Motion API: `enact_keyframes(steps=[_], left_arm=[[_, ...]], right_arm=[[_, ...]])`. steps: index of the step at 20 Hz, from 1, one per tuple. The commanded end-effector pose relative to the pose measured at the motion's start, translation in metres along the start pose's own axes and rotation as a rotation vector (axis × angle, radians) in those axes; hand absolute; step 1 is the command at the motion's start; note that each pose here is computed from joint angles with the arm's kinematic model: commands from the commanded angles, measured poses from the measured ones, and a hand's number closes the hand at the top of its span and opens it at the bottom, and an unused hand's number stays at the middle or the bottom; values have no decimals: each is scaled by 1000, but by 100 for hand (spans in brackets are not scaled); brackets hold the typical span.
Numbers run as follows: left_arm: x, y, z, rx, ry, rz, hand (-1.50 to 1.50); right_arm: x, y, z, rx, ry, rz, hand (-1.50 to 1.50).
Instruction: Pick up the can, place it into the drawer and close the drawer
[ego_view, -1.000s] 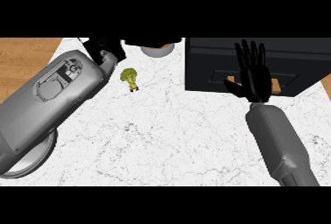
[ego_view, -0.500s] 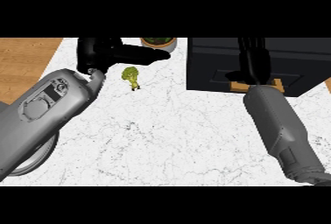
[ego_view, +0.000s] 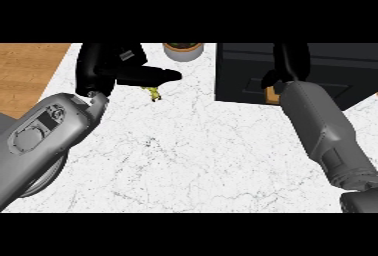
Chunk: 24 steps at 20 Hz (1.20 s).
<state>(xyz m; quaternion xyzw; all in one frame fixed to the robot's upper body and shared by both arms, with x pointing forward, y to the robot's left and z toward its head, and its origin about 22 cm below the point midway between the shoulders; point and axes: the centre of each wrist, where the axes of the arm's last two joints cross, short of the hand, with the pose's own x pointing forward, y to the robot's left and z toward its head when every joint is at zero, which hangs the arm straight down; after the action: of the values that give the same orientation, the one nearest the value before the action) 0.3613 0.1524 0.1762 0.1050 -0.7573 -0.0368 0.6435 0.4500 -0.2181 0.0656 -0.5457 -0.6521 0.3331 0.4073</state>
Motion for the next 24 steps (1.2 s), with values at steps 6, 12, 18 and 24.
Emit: enact_keyframes(steps=[6, 12, 18, 24], left_arm=[[-5, 14, 5, -12, -18, -5, -150], [-16, 6, 15, -6, 23, 11, -150], [-32, 11, 21, 17, 20, 0, -150], [-42, 29, 13, 51, 18, 4, -150]], right_arm=[[33, -7, -18, -39, -7, -152, -150], [44, -11, -22, -100, 17, -404, -150], [54, -23, -34, -114, 31, -625, -150], [55, -32, -43, -104, 88, -844, -150]])
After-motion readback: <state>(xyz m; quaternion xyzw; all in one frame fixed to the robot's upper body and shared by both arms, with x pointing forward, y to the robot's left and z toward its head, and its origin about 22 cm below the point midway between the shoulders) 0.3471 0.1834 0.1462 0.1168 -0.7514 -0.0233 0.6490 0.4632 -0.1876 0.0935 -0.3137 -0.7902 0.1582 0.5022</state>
